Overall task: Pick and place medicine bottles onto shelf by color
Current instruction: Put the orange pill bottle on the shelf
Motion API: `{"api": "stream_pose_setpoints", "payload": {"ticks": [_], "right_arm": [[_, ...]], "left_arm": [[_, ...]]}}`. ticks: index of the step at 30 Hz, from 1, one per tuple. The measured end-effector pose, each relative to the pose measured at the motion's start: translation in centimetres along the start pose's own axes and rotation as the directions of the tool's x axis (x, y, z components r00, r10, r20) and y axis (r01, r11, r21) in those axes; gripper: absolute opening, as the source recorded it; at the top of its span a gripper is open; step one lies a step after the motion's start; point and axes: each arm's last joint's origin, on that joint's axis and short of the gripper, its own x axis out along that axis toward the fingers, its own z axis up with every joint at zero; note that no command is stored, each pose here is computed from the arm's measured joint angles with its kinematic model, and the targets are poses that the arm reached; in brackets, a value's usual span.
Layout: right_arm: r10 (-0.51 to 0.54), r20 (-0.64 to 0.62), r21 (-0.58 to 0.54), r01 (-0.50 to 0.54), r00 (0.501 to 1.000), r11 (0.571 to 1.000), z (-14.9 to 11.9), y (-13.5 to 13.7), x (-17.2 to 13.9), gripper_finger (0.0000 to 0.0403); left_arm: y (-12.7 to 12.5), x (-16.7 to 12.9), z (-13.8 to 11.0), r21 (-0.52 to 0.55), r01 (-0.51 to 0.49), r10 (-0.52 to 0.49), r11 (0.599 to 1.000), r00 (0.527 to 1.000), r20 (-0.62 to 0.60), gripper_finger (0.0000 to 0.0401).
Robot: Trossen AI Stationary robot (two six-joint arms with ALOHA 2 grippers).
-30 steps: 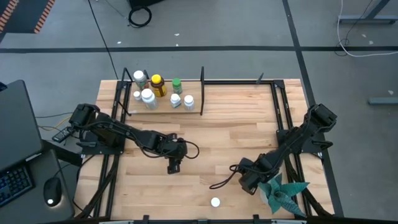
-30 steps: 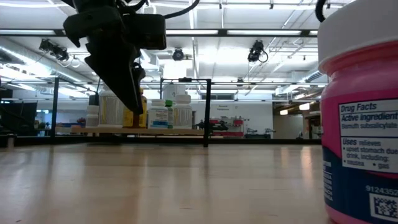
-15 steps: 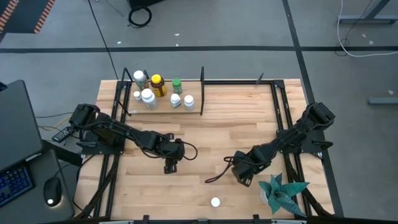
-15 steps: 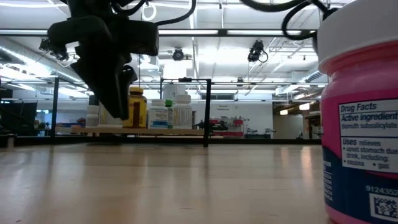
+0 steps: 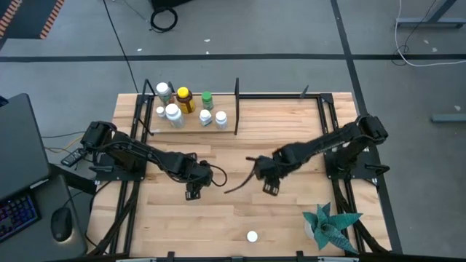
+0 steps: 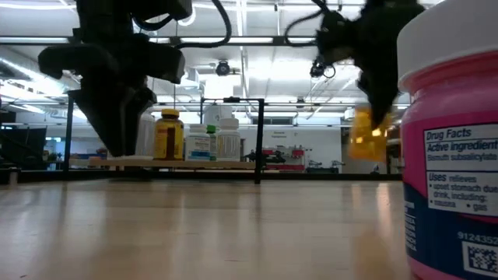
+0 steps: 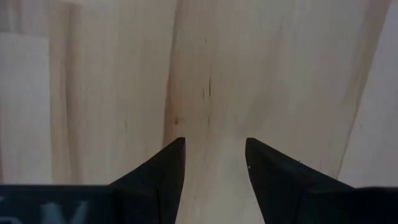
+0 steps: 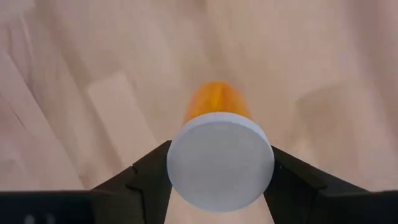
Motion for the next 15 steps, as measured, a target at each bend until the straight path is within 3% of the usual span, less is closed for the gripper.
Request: {"api": "stream_pose_setpoints", "payload": {"ticks": [8,15], "right_arm": [[0.013,0.117,-0.052,-0.007,0.993,0.999,3.8,-1.8,-3.8,0.0215],[0.025,0.093,-0.068,-0.018,0.995,0.998,5.1,-2.9,-2.8,0.0217]], "left_arm": [[0.1,0.0,-0.1,0.001,-0.008,0.008,1.000,1.000,-0.012,0.0174],[-0.2,-0.1,-0.2,-0.006,-0.004,0.004,1.000,1.000,-0.009,0.0173]]}}
